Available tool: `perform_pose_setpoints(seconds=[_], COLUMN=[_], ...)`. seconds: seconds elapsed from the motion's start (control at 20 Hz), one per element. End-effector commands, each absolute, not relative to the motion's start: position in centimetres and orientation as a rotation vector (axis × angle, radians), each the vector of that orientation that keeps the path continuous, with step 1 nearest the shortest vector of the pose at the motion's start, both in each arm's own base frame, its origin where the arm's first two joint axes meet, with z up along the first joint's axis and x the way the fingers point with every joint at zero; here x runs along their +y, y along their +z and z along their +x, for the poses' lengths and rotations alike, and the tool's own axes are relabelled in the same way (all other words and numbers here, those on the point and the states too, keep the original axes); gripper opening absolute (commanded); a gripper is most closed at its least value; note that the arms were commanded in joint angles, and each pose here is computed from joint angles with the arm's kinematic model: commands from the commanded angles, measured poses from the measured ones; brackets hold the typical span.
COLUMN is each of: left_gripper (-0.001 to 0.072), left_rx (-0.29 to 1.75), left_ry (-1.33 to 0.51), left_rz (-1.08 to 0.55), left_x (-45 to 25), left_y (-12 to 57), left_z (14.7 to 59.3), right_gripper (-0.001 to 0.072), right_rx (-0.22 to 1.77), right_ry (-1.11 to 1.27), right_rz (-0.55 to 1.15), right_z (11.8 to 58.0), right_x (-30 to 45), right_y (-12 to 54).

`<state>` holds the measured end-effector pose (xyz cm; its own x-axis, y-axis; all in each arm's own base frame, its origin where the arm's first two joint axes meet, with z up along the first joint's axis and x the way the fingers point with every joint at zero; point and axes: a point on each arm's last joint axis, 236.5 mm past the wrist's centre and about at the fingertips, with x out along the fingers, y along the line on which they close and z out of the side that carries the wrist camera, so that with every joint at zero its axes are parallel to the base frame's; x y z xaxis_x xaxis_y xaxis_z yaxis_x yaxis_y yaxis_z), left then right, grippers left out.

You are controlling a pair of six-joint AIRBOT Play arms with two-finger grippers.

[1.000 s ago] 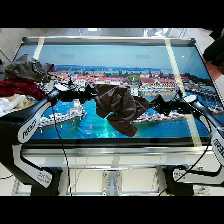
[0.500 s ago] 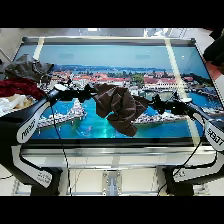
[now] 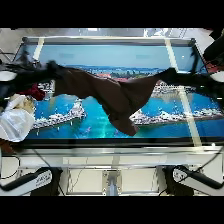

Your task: Fold the shirts.

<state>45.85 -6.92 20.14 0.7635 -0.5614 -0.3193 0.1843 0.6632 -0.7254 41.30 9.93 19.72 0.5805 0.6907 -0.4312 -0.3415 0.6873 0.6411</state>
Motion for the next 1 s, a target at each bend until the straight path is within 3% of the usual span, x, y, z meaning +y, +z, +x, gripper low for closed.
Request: perform_pose_setpoints(seconds=[0.0,0.2,0.3,0.4,0.5,0.65,0.8,0.95], left_gripper=[0.0012,0.0011,0.0009,0.0009,0.0009,0.0009,0.0009,0.0009], left_rx=[0.195,-0.109,-0.180,-0.165,-0.134,-0.031,0.280,0.546], left_ry=[-0.365,-0.087,0.042,0.006,-0.045,-0.178,-0.345,-0.404], left_rz=[-0.485,-0.149,-0.033,-0.033,-0.101,-0.240,-0.305,-0.225], left_x=[-2.2,-0.9,-0.6,-1.8,-0.4,2.4,0.2,-5.5], left_y=[34.3,43.1,45.4,45.7,45.1,42.1,31.7,18.4], left_z=[35.8,24.5,21.5,21.5,23.9,30.3,39.4,48.2], right_gripper=[0.0009,0.0008,0.0008,0.0007,0.0006,0.0008,0.0009,0.0010], right_rx=[0.488,0.070,-0.076,-0.122,-0.034,0.380,0.672,0.841], right_ry=[0.612,0.553,0.468,0.387,0.340,0.448,0.546,0.511], right_rz=[0.246,0.072,0.000,-0.044,-0.039,0.084,0.279,0.393], right_z=[31.4,19.9,16.4,15.3,17.5,23.6,29.6,34.0], right_x=[10.5,12.5,11.8,10.6,9.1,9.4,9.7,8.3], right_y=[32.8,45.9,50.0,51.9,50.1,39.9,30.0,20.3])
